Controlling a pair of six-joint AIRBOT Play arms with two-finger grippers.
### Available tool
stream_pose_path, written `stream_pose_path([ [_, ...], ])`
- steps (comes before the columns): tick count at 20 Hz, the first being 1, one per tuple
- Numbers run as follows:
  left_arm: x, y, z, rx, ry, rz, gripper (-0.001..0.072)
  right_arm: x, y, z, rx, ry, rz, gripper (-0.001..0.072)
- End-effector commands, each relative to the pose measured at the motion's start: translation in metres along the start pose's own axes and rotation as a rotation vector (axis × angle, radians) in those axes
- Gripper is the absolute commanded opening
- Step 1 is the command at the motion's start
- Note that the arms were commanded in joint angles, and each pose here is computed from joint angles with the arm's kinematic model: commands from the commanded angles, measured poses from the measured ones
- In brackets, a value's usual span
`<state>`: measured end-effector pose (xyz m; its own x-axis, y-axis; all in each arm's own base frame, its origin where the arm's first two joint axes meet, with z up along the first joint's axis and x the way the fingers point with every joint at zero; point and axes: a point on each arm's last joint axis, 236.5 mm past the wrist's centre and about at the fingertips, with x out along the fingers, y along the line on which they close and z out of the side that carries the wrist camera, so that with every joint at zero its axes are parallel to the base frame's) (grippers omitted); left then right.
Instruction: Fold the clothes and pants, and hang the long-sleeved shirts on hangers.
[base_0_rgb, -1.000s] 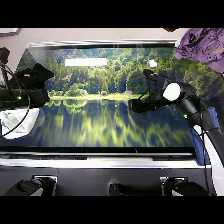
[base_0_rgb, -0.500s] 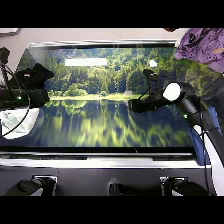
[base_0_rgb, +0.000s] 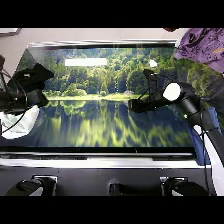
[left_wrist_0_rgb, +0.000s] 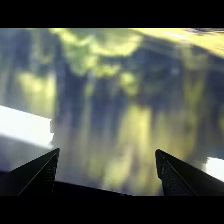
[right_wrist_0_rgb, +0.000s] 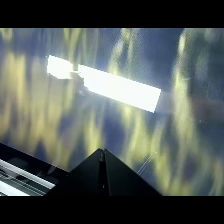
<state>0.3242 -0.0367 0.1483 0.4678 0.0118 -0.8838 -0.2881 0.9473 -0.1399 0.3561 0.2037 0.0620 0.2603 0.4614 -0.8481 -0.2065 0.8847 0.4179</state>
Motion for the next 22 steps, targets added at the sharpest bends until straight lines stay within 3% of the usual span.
stream_pose_path([
  [1, 0.031, 0.095, 0.0, -0.197, 0.023, 0.225, 0.072, 0.0, 0.001, 0.0, 0.0, -0.001, 0.003, 0.0034],
  [8, 0.106, 0.253, 0.002, -0.52, -0.105, 0.357, 0.072, 0.0, -0.001, 0.002, -0.005, -0.008, -0.006, 0.0034],
  [15, 0.198, 0.311, -0.003, -0.511, -0.06, 0.376, 0.072, 0.0, -0.001, 0.002, -0.005, -0.009, -0.008, 0.0038],
  [18, 0.227, 0.313, -0.011, -0.516, -0.03, 0.363, 0.072, 0.0, -0.002, 0.004, -0.003, -0.016, -0.012, 0.0098],
  [19, 0.232, 0.313, -0.015, -0.526, -0.013, 0.36, 0.0619, 0.0, -0.002, 0.005, -0.003, -0.022, -0.011, 0.0096],
  [21, 0.23, 0.311, -0.02, -0.538, 0.028, 0.363, 0.0028, 0.0, -0.002, 0.008, -0.004, -0.034, -0.011, 0.0094],
  [22, 0.227, 0.307, -0.02, -0.536, 0.043, 0.353, 0.0017, -0.001, -0.002, 0.009, -0.004, -0.037, -0.011, 0.0095],
])
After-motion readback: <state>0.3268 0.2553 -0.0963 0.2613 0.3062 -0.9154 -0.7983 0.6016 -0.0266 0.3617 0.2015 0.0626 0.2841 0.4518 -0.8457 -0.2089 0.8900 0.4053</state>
